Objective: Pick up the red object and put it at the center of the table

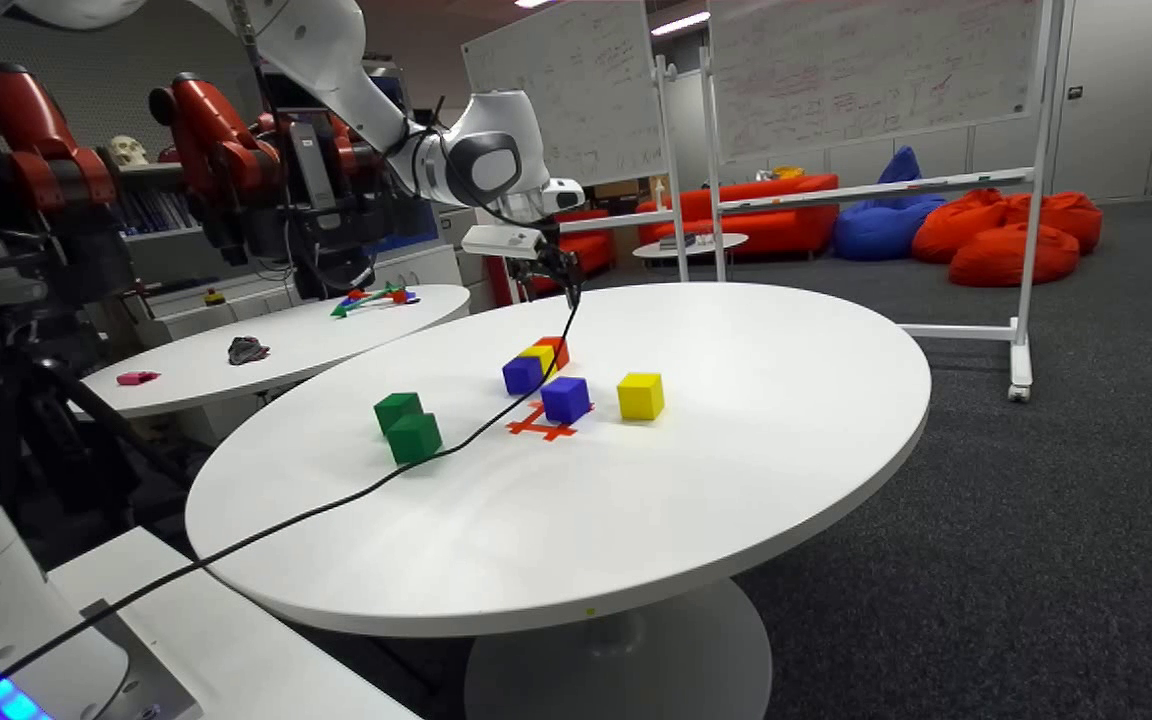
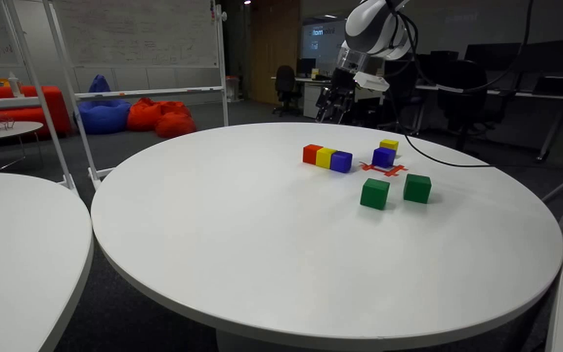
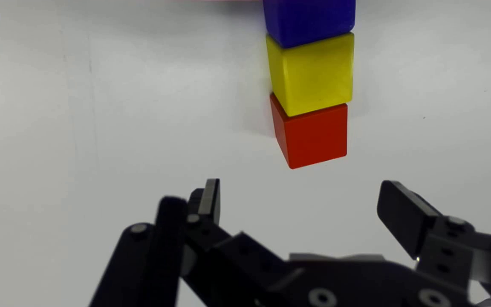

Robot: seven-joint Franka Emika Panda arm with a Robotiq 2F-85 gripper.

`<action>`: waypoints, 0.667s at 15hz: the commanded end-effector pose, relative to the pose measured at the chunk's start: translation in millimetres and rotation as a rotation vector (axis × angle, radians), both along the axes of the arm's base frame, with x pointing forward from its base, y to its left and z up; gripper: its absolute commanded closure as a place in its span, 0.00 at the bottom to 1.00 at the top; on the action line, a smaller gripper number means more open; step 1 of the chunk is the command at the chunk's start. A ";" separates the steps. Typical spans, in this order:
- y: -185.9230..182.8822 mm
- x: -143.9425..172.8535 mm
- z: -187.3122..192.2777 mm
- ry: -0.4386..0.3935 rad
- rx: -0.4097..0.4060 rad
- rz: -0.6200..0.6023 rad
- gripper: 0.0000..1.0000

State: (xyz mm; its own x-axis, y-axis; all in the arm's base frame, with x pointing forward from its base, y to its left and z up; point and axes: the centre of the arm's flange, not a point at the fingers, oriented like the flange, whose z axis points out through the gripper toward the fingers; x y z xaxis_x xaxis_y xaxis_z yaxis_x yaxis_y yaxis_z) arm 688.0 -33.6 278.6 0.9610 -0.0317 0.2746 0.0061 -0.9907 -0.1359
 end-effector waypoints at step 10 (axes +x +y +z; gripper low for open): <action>-19.0 8.6 5.4 0.164 0.007 -0.064 0.00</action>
State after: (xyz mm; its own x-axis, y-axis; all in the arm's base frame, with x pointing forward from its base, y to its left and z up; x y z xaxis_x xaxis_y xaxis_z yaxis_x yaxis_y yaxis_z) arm 686.1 -46.8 277.1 0.9852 -0.0689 0.1572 -0.0460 -0.9884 -0.1449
